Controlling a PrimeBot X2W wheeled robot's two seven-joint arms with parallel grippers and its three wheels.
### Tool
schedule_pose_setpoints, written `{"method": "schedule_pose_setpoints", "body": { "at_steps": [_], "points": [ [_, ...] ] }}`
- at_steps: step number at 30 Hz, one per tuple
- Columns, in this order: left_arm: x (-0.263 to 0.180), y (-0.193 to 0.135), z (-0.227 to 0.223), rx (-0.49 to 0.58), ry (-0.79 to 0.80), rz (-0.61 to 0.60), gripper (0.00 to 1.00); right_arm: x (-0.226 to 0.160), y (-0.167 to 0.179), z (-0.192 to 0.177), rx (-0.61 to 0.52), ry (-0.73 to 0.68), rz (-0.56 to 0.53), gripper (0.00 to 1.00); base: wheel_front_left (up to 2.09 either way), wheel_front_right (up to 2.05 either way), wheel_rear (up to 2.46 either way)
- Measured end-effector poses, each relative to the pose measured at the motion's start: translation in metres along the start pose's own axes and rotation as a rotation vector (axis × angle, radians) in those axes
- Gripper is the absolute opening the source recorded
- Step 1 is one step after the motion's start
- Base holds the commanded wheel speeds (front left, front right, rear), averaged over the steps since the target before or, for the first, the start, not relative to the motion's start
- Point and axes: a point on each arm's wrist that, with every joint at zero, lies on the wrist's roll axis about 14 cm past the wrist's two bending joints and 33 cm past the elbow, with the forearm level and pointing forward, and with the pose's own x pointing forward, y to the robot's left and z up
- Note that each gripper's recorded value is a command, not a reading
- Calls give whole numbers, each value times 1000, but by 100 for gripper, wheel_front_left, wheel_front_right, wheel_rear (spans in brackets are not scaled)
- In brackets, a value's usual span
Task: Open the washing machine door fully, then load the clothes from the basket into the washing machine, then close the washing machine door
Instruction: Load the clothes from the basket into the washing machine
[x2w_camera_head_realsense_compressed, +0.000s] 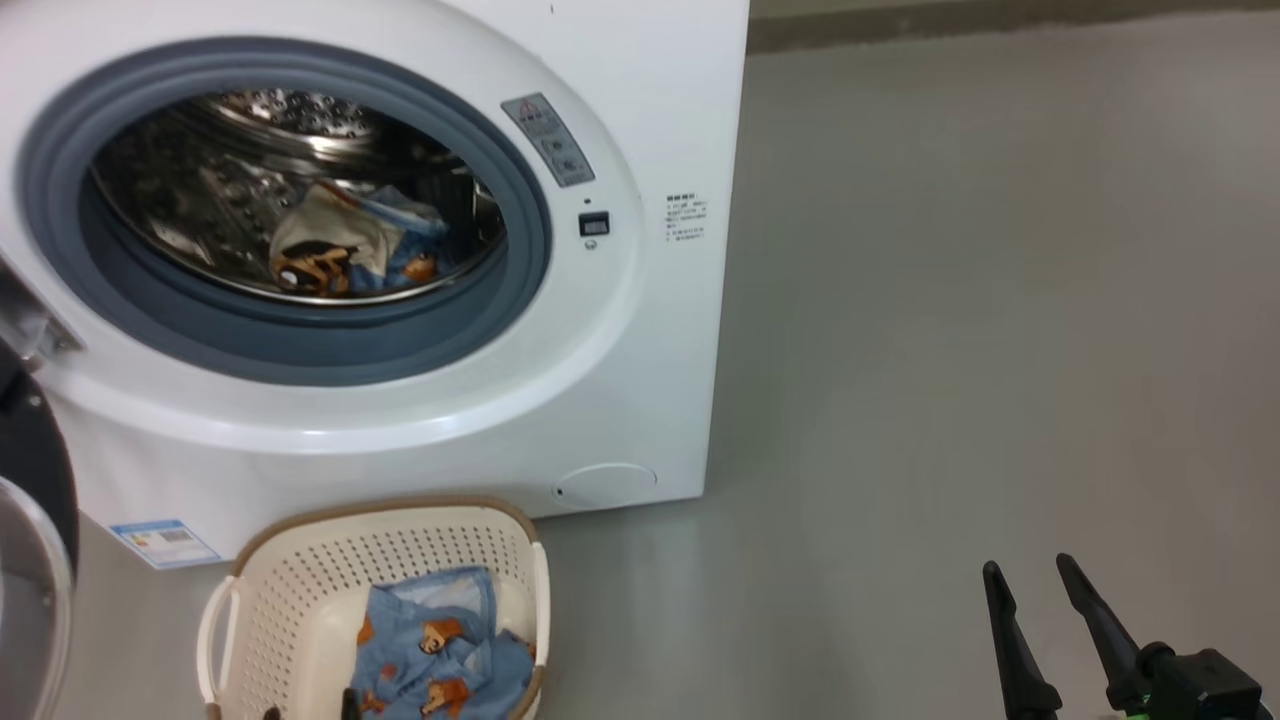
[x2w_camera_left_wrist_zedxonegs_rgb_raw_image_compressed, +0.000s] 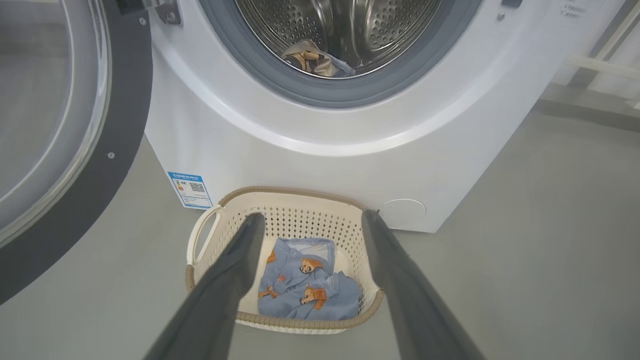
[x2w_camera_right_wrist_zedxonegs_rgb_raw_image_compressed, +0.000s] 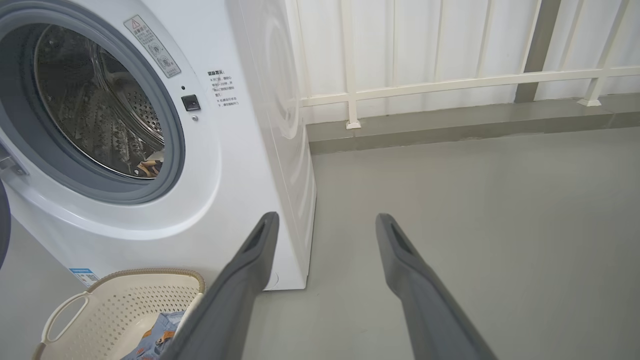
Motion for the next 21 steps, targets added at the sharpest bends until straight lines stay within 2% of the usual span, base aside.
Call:
{"method": "schedule_pose_setpoints", "body": {
  "at_steps": [4, 12, 21],
  "points": [
    [18, -9, -19, -8, 76, -24, 100, 8, -2, -8, 3, 23, -11, 100, 0, 0, 0],
    [75, -27, -67, -56, 333, -79, 100, 47, 3, -23, 13, 52, 6, 100, 0, 0, 0],
    [131, -18, -122, -10, 551, -119, 100, 89, -4, -55, 8, 104, -3, 100, 0, 0, 0]
  ]
}}
